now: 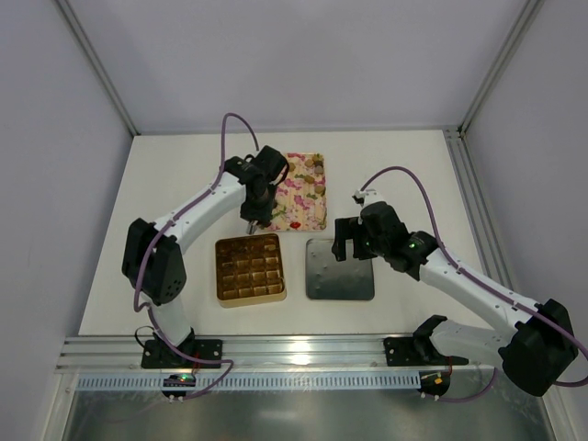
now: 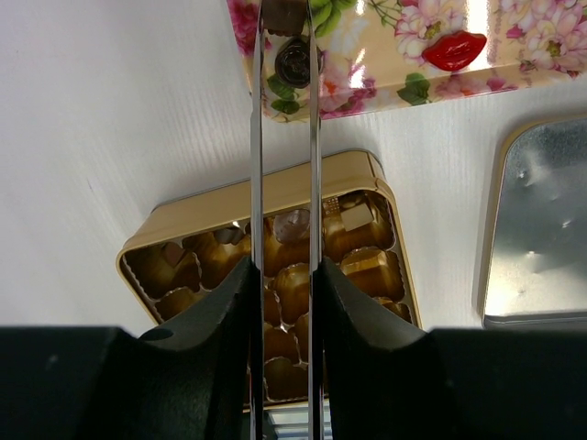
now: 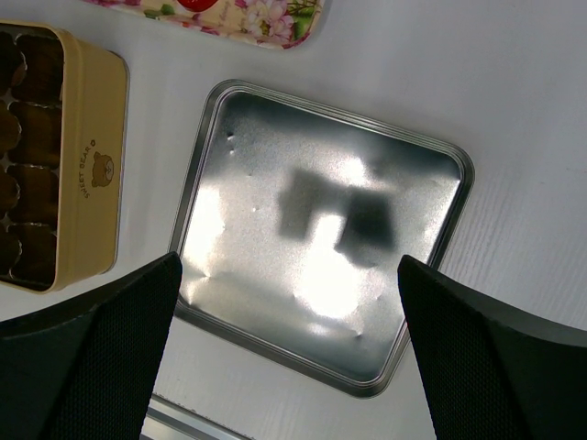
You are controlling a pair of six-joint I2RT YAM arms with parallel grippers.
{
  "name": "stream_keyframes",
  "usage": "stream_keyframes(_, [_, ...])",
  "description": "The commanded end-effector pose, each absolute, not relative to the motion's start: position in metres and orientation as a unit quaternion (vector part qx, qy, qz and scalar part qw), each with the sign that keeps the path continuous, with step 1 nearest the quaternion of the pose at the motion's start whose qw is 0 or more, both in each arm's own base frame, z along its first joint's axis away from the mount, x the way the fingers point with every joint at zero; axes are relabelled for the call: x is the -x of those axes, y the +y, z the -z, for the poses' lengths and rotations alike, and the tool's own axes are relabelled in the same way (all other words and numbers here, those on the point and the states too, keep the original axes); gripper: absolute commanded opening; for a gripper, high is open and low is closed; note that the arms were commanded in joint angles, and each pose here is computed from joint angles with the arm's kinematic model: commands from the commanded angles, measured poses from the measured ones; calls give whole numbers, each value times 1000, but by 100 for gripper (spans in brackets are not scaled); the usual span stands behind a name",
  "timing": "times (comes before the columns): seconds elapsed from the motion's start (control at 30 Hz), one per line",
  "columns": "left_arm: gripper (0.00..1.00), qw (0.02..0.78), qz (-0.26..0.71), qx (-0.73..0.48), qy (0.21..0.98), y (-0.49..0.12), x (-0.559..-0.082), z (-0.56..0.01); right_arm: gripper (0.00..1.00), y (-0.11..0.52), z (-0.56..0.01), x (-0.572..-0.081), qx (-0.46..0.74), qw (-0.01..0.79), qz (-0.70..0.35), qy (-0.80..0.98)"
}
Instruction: Pack the chocolate
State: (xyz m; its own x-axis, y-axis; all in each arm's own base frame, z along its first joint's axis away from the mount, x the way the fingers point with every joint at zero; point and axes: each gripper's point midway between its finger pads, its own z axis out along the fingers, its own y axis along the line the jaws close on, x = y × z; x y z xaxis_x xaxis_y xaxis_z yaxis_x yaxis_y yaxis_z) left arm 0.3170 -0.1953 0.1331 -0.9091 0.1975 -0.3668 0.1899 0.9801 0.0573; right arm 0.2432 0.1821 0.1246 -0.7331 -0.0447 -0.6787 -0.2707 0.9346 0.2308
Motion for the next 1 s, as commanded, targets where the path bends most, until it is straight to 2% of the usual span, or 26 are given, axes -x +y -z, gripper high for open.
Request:
stream_keyframes(0.0, [27,207,-2,-98,973,-199,-327,-142,100,185,-132,-249,87,369,-167,910])
stream_keyframes(0.5, [25,233,6,-96,968,-200,-334,-169,100,184,-133,-249,85,371,-164,910])
stream_keyframes(0.97, [25,250,18,-89,964,-188,-314,-199,100,188,-139,-258,82,379,-165,907])
